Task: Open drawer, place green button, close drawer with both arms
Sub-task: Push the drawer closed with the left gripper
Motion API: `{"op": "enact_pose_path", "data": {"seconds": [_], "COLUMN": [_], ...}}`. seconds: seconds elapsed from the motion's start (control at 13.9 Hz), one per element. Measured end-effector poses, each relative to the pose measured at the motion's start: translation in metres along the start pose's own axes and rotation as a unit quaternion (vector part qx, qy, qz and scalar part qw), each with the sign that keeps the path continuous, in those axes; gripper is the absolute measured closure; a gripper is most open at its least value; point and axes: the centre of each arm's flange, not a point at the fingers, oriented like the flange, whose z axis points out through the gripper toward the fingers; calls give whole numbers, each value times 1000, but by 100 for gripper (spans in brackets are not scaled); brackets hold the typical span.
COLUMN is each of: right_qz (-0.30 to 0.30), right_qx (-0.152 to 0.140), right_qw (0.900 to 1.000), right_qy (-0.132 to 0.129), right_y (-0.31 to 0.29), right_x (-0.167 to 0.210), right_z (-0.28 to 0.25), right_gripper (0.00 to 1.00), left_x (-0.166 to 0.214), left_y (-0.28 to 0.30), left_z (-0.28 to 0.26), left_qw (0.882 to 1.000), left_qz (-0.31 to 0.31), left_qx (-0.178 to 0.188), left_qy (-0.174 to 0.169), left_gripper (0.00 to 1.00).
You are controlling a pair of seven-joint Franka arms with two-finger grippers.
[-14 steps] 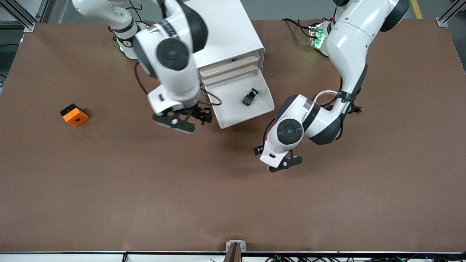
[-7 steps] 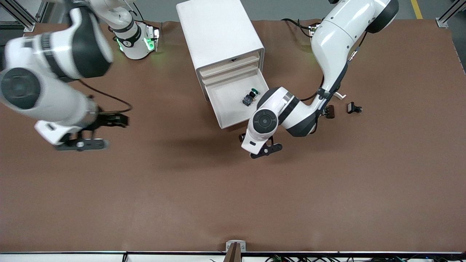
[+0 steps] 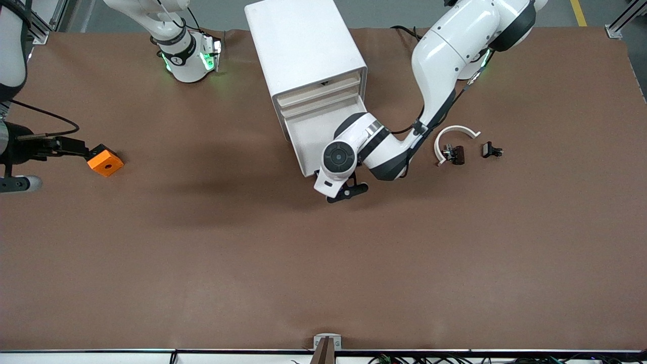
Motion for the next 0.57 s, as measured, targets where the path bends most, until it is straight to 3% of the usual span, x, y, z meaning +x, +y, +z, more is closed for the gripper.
{"op": "enact_pose_path", "data": {"seconds": [0.57], "right_qz": [18], "right_qx": [0], "right_qw": [1000], "right_qy": [0], "right_y": [-3], "right_x": [-6], "right_z": [-4], "right_gripper": [0], "left_x": [-51], "left_y": [7], "left_z": [14], "left_qw": [993], "left_qz": [-26], "left_qx": [30], "left_qy": [-109], "left_gripper": [0]}}
